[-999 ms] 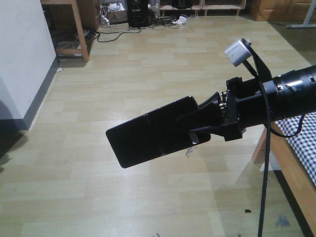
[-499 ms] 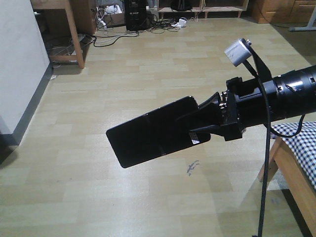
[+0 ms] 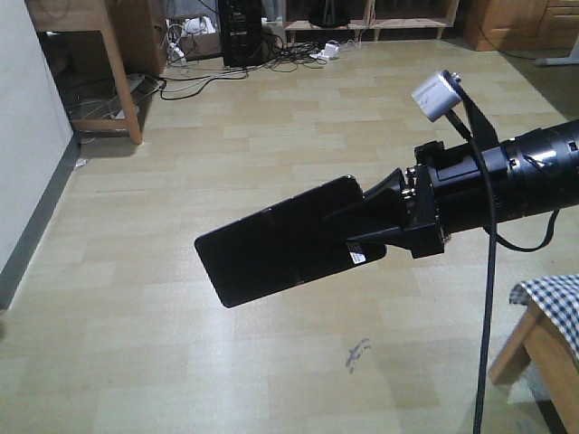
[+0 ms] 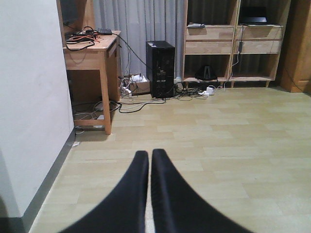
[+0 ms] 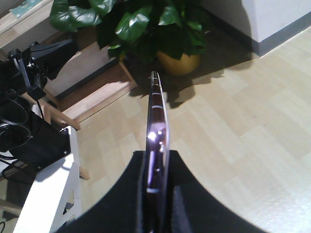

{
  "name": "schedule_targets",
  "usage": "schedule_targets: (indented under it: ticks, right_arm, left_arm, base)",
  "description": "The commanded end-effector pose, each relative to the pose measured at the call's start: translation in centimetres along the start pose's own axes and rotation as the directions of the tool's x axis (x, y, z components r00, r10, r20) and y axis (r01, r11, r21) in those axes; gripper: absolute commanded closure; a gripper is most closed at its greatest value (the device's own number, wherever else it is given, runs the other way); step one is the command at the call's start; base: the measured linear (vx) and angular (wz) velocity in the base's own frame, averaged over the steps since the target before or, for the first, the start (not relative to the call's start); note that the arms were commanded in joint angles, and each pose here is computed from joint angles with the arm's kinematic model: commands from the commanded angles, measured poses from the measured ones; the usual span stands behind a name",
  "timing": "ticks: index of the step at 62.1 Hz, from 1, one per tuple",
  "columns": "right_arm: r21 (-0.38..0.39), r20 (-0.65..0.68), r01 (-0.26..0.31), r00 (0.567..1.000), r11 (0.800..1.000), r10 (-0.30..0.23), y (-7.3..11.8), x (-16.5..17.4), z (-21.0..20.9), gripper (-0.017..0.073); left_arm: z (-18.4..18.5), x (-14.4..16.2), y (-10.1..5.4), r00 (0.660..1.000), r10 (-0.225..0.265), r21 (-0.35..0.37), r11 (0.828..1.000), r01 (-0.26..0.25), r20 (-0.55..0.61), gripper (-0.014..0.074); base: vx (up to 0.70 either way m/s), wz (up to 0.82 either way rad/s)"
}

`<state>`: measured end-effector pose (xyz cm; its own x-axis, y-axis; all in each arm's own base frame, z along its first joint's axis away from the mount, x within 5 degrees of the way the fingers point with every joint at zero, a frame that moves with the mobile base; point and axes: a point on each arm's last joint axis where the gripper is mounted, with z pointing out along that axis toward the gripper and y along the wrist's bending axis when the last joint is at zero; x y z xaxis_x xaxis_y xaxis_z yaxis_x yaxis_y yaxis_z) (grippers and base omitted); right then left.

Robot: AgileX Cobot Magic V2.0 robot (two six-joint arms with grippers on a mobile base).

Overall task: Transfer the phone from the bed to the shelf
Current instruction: 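Keep holding the phone while driving toward the wooden shelf unit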

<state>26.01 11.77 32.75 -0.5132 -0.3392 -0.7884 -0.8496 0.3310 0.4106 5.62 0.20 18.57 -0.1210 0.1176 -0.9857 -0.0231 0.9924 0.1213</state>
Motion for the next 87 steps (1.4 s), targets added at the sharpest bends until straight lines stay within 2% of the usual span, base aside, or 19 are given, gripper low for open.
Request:
schedule_targets:
  ticks: [1, 48, 87]
  right_arm:
    - [-0.087, 0.073, 0.029, 0.997, 0.996, -0.023, 2.04, -1.37, -0.98, 0.0561]
    - [-0.077, 0.078, 0.028, 0.997, 0.997, -0.022, 1.95, -1.41, -0.98, 0.0561]
    - [-0.078, 0.077, 0.028, 0.997, 0.997, -0.022, 1.95, -1.41, -0.98, 0.0561]
  left_arm:
    - [-0.3, -1.42, 0.16, 0.994, -0.014, -0.009, 1.0, 0.015, 0.107, 0.0592]
    - [-0.3, -1.42, 0.16, 0.994, -0.014, -0.009, 1.0, 0.015, 0.107, 0.0592]
    - [-0.3, -1.42, 0.16, 0.994, -0.014, -0.009, 1.0, 0.015, 0.107, 0.0592]
  base:
    - [0.4, 0.01]
    - [0.44, 0.02]
    - [0.44, -0.13]
